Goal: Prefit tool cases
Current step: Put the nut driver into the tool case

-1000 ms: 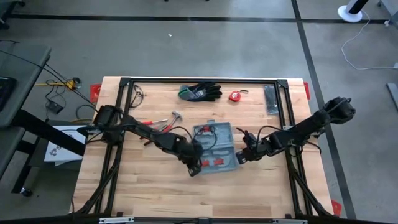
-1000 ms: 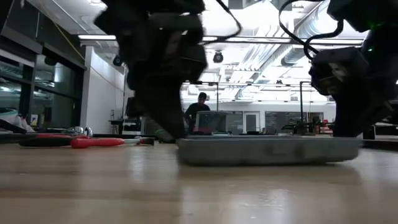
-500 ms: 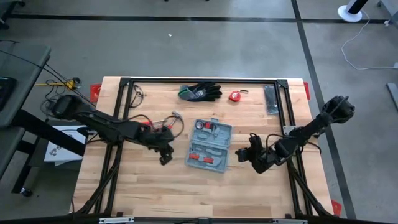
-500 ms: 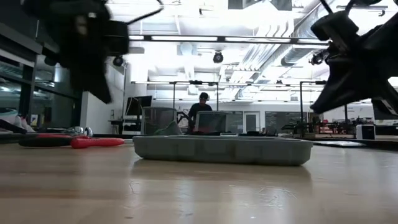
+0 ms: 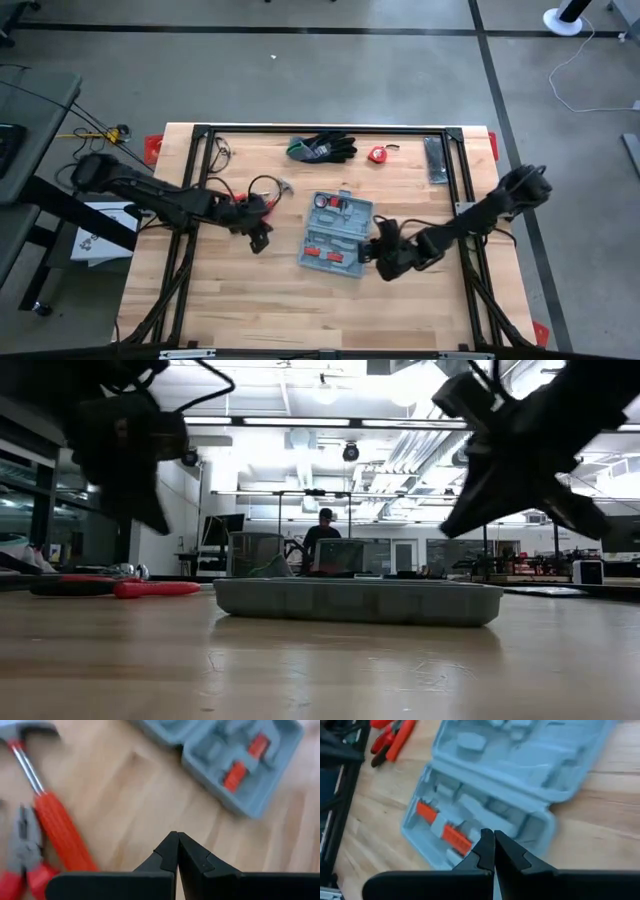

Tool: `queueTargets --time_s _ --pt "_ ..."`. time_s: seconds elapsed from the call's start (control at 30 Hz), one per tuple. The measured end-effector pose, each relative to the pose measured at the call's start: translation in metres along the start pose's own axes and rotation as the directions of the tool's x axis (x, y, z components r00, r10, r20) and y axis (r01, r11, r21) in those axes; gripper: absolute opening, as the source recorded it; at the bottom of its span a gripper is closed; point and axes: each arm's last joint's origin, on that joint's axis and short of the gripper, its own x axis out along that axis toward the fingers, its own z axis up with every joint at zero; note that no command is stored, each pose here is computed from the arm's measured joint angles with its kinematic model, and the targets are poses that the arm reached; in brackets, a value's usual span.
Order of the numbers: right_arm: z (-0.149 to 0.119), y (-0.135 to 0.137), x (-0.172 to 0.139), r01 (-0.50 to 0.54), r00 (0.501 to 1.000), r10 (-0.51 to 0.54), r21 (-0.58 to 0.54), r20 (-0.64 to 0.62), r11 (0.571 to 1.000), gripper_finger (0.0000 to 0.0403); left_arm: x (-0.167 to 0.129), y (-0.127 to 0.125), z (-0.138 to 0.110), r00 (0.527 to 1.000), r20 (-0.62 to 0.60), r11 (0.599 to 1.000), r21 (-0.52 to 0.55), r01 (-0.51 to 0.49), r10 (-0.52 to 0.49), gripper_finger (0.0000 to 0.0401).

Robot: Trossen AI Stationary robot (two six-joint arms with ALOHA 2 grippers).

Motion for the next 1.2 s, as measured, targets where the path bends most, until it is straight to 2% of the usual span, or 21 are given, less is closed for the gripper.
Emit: queueTargets --time_s 0.17,0.3,0.43,0.57,0.8,0.93,1.07,1.2 --pt "-0.005 0.021 0.001 0.014 0.998 -0.02 -0.112 -0.053 0.994 0.0 -0.002 0.019 0.015 0.993 -0.016 0.994 0.001 -0.114 0.114 0.0" --pt "-0.001 0.028 -0.005 0.085 0.994 -0.095 -0.17 -0.048 0.982 0.0 -0.007 0.035 0.029 0.982 -0.09 0.98 0.123 -0.155 0.167 0.001" --pt "0.005 0.03 -0.009 0.148 0.987 -0.156 -0.202 -0.028 0.968 0.0 -0.006 0.053 0.037 0.929 -0.219 0.934 0.266 -0.237 0.298 0.0037" --pt "0.006 0.033 -0.009 0.143 0.988 -0.155 -0.248 -0.029 0.958 0.0 0.003 0.07 0.044 0.88 -0.299 0.908 0.318 -0.272 0.369 0.0079" --pt "0.007 0.033 -0.009 0.137 0.988 -0.152 -0.259 -0.036 0.956 0.0001 0.025 0.093 0.042 0.812 -0.431 0.901 0.358 -0.247 0.394 0.0161" --pt "0.007 0.032 -0.009 0.146 0.986 -0.161 -0.264 -0.038 0.953 0.0001 0.03 0.105 0.04 0.77 -0.481 0.897 0.354 -0.265 0.418 0.0195" --pt "0.007 0.031 -0.01 0.158 0.983 -0.177 -0.273 -0.048 0.949 0.0001 0.032 0.113 0.04 0.772 -0.519 0.925 0.291 -0.245 0.368 0.0211" --pt "0.007 0.03 -0.01 0.168 0.981 -0.188 -0.28 -0.046 0.945 0.0001 0.039 0.118 0.036 0.765 -0.579 0.957 0.225 -0.183 0.283 0.0204"
